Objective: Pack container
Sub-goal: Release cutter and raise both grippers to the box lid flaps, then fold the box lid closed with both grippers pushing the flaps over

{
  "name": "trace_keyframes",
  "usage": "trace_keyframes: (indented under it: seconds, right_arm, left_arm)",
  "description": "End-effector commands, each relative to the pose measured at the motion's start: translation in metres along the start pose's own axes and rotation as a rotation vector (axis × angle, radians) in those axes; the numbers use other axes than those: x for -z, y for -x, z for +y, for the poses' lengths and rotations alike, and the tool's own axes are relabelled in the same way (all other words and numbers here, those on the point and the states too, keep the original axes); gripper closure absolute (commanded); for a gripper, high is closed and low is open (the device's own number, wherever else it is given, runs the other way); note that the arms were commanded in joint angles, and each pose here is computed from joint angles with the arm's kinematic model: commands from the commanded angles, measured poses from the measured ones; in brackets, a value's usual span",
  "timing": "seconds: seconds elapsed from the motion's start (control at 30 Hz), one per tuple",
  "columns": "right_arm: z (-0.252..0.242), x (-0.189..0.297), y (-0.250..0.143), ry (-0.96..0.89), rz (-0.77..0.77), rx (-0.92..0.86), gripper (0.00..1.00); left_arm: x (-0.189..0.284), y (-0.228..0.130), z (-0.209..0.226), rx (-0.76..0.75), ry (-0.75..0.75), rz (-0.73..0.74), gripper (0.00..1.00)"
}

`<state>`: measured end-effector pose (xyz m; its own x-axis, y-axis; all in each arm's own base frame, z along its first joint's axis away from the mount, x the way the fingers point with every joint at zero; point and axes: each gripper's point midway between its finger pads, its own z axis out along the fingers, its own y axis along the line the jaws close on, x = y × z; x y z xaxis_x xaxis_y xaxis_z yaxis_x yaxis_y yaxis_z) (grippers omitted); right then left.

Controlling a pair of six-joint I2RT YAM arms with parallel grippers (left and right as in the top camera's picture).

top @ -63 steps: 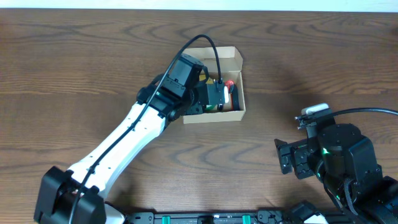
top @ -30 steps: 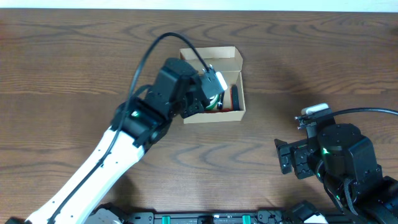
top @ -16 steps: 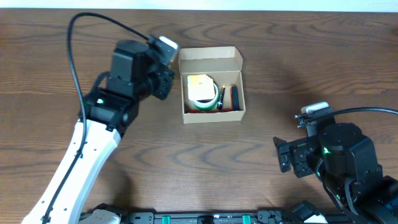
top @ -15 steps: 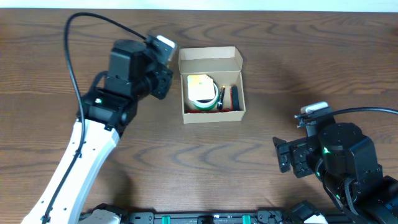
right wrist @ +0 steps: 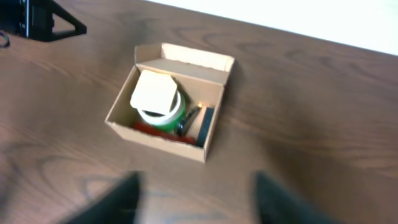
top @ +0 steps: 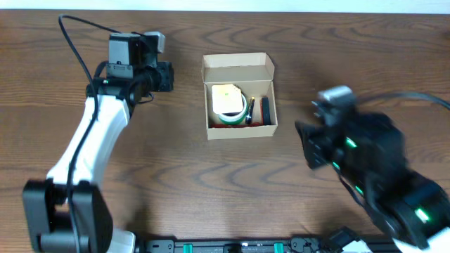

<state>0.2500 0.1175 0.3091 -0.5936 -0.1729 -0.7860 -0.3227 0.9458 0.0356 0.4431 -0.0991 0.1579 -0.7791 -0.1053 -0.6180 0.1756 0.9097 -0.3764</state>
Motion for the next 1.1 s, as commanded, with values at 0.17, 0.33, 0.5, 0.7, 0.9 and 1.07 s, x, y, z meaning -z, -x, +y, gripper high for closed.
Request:
trace_keyframes:
  seconds: [0.17, 0.33, 0.5, 0.7, 0.9, 1.07]
  right_arm:
    - [-0.020, -0.112, -0.027, -0.088, 0.212, -0.131, 0.99]
    - [-0.047, -0.168, -0.033, -0.056, 0.259, -0.260, 0.99]
    - [-0.088, -0.218, -0.032, 0.001, 0.224, -0.459, 0.99]
    - [-0.104, -0.282, -0.059, 0.147, 0.256, -0.634, 0.99]
    - [-0.098, -0.331, -0.083, 0.280, 0.269, -0.774, 0.99]
    - [-0.094, -0.355, -0.084, 0.353, 0.234, -0.853, 0.99]
  left_arm:
    - [-0.036, 0.006, 0.014, 0.255, -0.166, 0.024, 0.94]
    - [-0.061, 0.012, 0.015, 0.318, -0.214, 0.073, 0.94]
    - [-0.094, 0.017, 0.019, 0.410, -0.255, 0.134, 0.94]
    - [-0.135, 0.008, 0.016, 0.505, -0.333, 0.244, 0.94]
    - [-0.160, -0.017, 0.015, 0.552, -0.313, 0.326, 0.94]
    - [-0.165, -0.025, 0.000, 0.533, -0.329, 0.353, 0.94]
